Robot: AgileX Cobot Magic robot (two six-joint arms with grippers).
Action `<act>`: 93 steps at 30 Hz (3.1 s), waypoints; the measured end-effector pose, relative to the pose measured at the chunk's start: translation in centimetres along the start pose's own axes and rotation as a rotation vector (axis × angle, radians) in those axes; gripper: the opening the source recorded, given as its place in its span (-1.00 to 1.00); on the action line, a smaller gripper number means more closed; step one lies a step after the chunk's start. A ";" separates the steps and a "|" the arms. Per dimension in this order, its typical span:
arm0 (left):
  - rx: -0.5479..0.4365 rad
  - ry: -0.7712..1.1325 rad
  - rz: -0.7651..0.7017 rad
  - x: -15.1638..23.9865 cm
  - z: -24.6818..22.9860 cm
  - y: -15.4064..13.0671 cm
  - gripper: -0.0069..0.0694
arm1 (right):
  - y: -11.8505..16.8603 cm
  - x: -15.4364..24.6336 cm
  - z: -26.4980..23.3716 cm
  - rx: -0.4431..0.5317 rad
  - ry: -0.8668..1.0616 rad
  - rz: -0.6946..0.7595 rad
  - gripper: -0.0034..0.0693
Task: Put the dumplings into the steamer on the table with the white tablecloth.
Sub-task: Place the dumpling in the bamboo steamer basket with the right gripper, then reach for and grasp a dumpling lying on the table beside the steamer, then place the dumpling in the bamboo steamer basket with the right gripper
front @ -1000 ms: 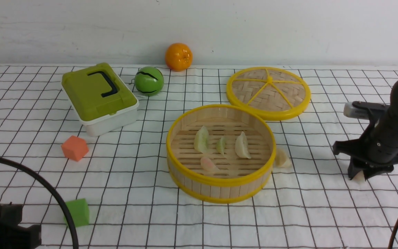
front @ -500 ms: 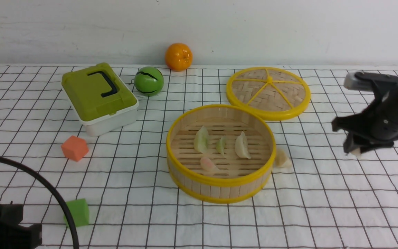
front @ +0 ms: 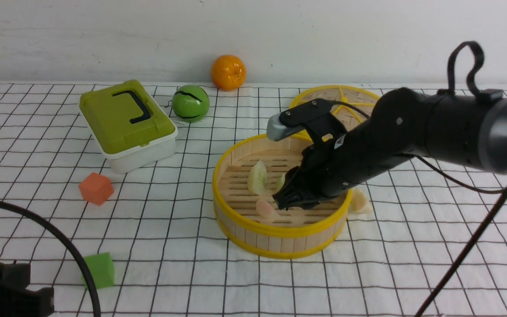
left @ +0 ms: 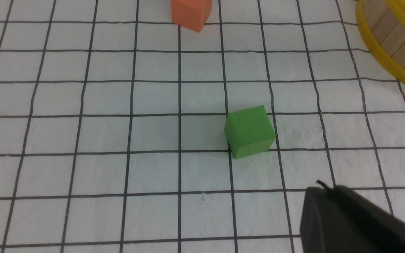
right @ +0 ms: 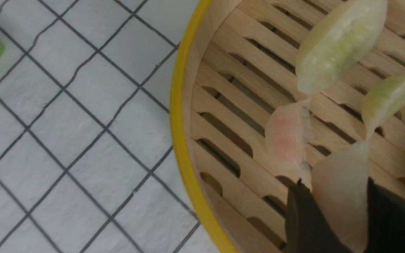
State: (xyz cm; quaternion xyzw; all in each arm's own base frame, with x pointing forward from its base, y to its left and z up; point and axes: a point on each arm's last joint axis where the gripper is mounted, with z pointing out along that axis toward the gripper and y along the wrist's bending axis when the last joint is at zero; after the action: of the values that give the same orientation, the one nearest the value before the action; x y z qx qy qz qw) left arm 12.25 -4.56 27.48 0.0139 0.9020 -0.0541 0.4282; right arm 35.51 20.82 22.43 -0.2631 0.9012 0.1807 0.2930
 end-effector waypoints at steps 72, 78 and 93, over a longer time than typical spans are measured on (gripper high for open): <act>0.018 -0.024 0.011 -0.2 0.0 -0.2 -0.72 | -14.4 2.9 2.2 0.144 0.193 0.521 -0.30; 0.018 -0.024 0.011 -0.2 0.0 -0.2 -0.71 | -14.6 2.7 0.3 0.185 0.229 0.449 -0.31; 0.019 -0.028 0.014 -0.2 0.0 -0.2 -0.67 | -4.3 -3.5 -2.4 -0.062 0.077 -0.026 -0.36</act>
State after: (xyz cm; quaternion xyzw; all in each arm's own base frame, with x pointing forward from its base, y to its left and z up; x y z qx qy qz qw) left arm 12.39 -4.72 27.67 0.0235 0.8953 -0.0598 0.4408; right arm 39.38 17.50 25.68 -0.2903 0.9024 0.1944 0.2523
